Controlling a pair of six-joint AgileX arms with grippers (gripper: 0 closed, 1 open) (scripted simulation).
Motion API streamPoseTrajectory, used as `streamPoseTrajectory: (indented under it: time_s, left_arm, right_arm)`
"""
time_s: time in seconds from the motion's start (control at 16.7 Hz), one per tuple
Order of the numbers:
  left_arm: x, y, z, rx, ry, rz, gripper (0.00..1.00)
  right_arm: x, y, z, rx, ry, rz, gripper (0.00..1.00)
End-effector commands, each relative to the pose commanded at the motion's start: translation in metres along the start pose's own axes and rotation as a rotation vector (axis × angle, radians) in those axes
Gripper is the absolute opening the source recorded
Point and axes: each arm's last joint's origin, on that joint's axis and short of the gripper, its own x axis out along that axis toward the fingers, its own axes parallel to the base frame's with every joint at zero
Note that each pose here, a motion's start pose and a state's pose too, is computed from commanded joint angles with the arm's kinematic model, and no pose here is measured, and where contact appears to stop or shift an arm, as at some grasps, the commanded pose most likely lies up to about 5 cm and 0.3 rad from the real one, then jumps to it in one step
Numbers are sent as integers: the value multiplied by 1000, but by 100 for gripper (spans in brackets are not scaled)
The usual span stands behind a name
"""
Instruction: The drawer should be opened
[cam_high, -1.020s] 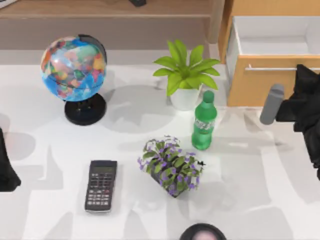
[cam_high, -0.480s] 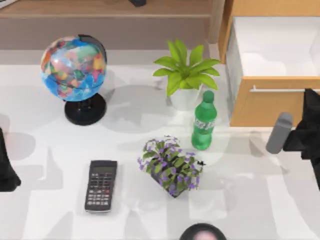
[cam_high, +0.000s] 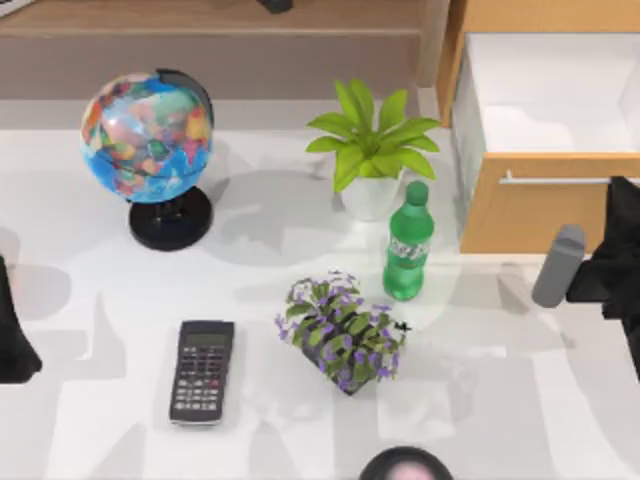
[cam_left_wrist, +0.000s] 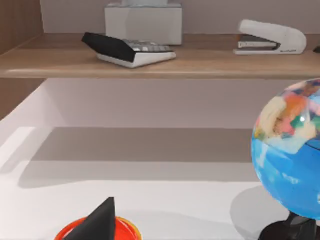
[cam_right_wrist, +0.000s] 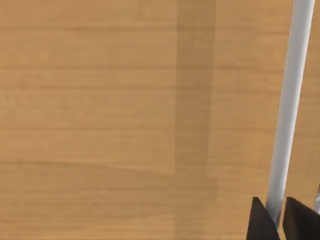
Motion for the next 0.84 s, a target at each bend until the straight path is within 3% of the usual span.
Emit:
streamPoseTrajectory:
  time_s: [0.48, 0.84]
  left_arm:
    - [0, 0, 0, 0, 0, 0, 100]
    - [0, 0, 0, 0, 0, 0, 100]
  right_arm:
    - [0, 0, 0, 0, 0, 0, 98]
    - [0, 0, 0, 0, 0, 0, 100]
